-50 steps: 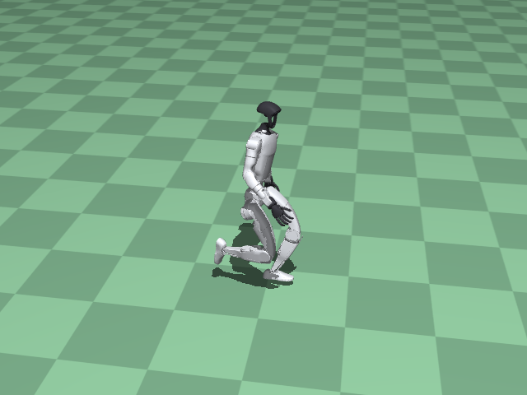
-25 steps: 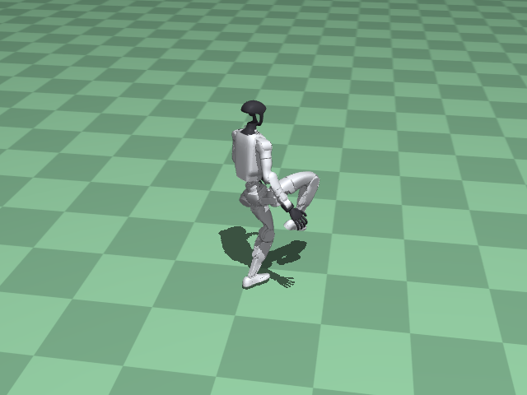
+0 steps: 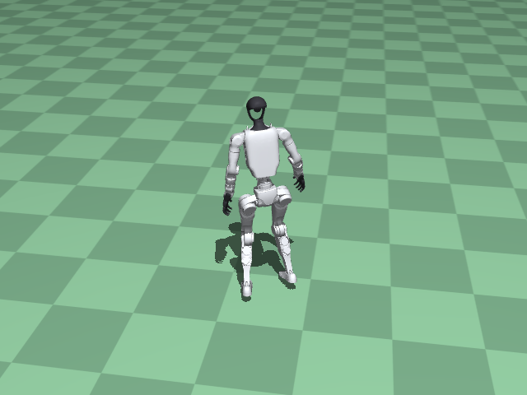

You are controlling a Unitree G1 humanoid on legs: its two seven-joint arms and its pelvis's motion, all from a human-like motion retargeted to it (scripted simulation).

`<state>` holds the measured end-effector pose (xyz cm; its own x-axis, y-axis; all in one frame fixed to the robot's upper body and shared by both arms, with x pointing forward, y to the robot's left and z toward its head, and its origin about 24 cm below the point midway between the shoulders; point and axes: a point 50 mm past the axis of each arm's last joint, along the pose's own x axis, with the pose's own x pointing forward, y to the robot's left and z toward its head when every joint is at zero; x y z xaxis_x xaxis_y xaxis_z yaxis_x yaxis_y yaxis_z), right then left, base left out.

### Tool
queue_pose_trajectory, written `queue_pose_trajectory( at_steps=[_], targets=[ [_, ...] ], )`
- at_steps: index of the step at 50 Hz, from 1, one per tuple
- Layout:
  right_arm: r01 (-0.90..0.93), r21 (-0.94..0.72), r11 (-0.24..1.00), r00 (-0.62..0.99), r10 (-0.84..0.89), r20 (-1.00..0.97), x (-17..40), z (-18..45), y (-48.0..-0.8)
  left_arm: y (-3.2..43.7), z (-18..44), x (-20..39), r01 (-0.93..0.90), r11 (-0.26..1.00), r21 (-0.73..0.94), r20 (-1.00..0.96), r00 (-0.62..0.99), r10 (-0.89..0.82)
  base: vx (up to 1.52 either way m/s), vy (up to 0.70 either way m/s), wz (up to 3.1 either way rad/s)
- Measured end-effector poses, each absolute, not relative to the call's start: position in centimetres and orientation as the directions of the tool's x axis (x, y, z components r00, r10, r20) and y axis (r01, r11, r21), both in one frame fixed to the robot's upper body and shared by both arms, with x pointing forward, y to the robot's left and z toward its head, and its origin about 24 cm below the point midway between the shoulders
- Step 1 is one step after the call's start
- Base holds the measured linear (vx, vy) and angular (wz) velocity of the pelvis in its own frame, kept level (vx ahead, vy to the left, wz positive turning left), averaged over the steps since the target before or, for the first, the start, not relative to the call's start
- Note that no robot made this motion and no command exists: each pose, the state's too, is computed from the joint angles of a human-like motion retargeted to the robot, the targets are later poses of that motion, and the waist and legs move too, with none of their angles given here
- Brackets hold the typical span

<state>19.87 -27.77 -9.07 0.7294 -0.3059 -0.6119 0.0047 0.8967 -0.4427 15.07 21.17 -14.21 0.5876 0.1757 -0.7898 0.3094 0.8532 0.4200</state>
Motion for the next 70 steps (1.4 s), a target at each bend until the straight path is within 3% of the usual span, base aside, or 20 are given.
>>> queue_pose_trajectory(
  at_steps=[15,22,42,58,70],
  targets=[
    [-0.193,-0.210,0.958,0.467,-0.099,-0.879,13.3,-14.8,-23.2,19.0,-14.0,16.8,0.309,0.915,0.260,-0.798,0.602,0.024,-0.01,-0.25,1.34],
    [-0.266,-0.186,0.946,0.477,-0.038,-0.878,14.0,-14.9,-21.9,18.8,-13.6,17.8,0.263,0.932,0.251,-0.779,0.626,0.034,-0.02,-0.05,0.93],
    [-0.235,-0.189,0.954,0.532,-0.036,-0.846,15.3,-14.3,-21.4,21.9,-16.0,10.9,0.231,0.947,0.222,-0.902,0.418,0.109,0.04,-0.01,1.13],
    [-0.108,-0.199,0.974,0.481,-0.124,-0.868,12.4,-14.9,-23.6,21.1,-15.4,12.4,-0.031,0.989,0.144,-0.842,0.521,0.139,0.16,-0.10,0.95],
    [-0.132,-0.293,0.947,0.568,-0.170,-0.805,14.5,-13.7,-24.4,22.3,-16.0,10.4,-0.172,0.967,0.187,-0.877,0.415,0.244,0.34,0.06,1.01]
  ],
)
